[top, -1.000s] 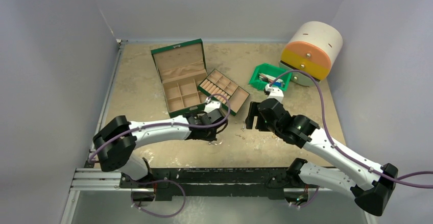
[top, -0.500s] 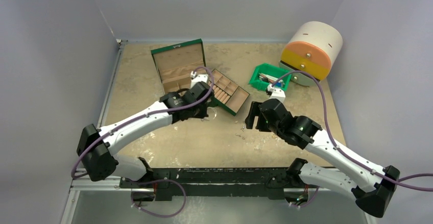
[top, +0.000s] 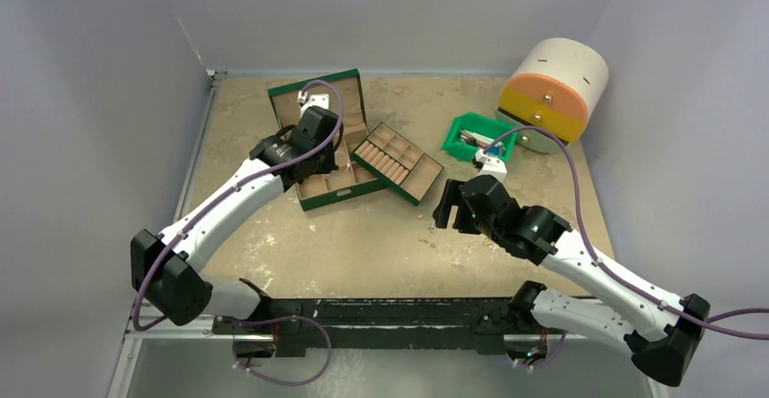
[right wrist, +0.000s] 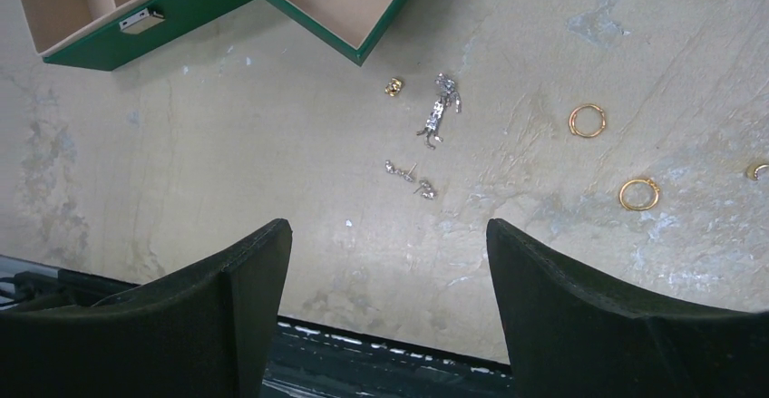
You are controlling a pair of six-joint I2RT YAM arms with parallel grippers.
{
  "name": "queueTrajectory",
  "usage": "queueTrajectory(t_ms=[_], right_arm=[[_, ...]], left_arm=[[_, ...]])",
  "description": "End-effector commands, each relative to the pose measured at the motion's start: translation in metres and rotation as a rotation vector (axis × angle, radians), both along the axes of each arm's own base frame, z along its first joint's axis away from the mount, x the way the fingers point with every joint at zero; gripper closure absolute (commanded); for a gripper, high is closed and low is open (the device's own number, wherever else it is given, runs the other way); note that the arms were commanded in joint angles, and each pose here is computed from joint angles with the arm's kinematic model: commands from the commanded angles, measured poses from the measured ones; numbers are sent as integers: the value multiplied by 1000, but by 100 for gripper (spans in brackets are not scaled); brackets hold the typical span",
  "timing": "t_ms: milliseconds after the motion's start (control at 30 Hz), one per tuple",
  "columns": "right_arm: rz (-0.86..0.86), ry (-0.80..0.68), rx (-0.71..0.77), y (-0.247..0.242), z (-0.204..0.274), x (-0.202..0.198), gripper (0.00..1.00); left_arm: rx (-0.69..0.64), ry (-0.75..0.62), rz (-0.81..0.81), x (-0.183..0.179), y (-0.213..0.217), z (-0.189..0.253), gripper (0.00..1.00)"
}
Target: Organize the mixed jewelry
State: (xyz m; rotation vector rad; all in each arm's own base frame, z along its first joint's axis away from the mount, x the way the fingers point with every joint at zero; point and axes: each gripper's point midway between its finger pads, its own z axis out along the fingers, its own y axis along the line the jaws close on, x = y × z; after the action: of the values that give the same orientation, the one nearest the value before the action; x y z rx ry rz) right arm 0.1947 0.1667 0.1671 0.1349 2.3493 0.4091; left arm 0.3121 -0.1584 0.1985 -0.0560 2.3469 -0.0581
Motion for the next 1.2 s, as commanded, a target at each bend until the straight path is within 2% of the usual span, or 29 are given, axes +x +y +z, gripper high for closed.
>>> queueTrajectory(t_ms=[0, 500, 1167], right_arm=[[-4, -11, 35, 6, 5, 2, 18], [19, -27, 50, 9, 6, 2, 17], [32, -27, 60, 8, 9, -2, 16]], left_arm=[[-4, -76, 48, 31, 11, 10, 100], [-28, -78, 238, 94, 34, -47, 100], [-29, -71, 288, 137, 27, -115, 100]])
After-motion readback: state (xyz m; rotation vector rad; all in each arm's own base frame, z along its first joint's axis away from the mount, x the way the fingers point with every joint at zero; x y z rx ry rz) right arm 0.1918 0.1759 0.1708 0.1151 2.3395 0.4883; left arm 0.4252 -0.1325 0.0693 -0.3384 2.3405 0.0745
